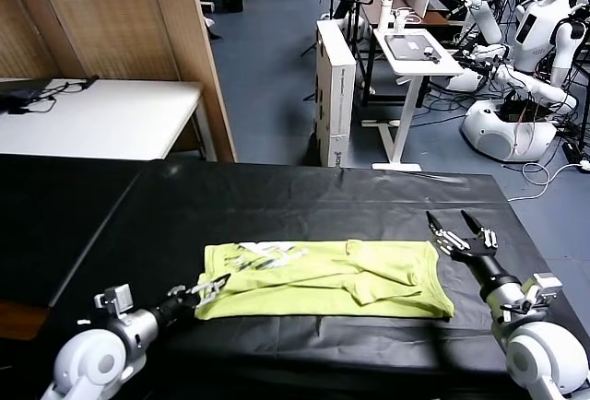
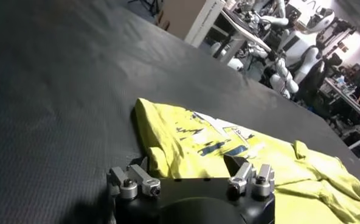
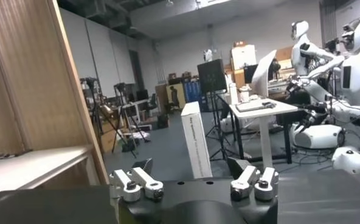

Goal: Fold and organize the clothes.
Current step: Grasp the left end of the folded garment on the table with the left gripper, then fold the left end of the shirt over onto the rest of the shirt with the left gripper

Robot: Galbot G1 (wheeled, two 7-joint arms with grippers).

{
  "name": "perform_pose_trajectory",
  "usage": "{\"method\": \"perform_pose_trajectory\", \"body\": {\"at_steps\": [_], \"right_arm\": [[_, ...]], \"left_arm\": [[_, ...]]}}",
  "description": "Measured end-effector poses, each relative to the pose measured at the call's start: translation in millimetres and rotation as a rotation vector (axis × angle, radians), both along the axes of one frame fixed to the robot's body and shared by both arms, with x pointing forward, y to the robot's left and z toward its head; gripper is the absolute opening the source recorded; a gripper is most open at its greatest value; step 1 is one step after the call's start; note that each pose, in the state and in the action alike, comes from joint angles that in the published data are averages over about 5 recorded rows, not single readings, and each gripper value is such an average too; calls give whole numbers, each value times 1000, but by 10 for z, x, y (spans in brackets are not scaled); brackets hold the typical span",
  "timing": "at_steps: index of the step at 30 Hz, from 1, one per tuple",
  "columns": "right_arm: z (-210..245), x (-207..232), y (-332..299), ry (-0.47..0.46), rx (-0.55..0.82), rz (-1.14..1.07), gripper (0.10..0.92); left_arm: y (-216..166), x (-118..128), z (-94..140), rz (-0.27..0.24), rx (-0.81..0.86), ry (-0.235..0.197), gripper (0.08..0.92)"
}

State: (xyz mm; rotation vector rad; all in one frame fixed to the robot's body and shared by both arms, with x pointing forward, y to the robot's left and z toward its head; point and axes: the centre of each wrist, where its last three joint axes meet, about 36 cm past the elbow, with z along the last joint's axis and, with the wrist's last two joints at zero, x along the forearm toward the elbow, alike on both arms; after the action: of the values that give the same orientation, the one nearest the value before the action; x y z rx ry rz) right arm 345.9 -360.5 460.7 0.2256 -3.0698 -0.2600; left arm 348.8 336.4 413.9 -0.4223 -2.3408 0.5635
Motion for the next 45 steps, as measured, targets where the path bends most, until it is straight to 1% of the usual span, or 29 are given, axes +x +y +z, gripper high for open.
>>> {"method": "perform_pose_trajectory", "body": {"at_steps": [2,3,6,7,11,13,14,18,23,27,32,36,39,43,45], "right_arm": [[1,2,10,-1,2,1,907],[2,2,14,-2,2,1,907],[3,0,24,-3,4,2,907],[3,-1,25,-3,4,2,907],[2,-2,27,-4,5,1,907],[6,3,28,-5,5,1,907],[8,6,29,-6,5,1,907],[8,18,45,-9,8,3,907],[-10,22,66,-8,15,-1,907],[-31,24,66,-5,20,-14,907],[-57,49,52,-4,27,-36,907],[-74,66,57,-3,33,-47,907],[-97,70,67,1,37,-53,907],[-138,59,89,8,42,-61,907],[-155,45,102,12,43,-64,907]], "left_arm": [[1,-1,-1,2,3,0,865],[2,-1,-2,4,6,0,828],[5,0,-4,14,20,-1,662],[7,0,-5,17,24,0,587],[12,-9,-16,21,33,4,343],[10,-16,-20,20,35,5,257],[7,-19,-19,19,35,5,229],[-19,-33,0,11,33,2,188],[-53,-45,32,4,44,-12,183],[-46,-49,81,16,86,-32,183],[43,-64,186,40,172,-65,183],[206,-76,287,77,229,-84,183],[360,-86,401,108,283,-105,183],[546,-116,589,140,374,-147,183],[600,-143,673,157,393,-160,183]]}}
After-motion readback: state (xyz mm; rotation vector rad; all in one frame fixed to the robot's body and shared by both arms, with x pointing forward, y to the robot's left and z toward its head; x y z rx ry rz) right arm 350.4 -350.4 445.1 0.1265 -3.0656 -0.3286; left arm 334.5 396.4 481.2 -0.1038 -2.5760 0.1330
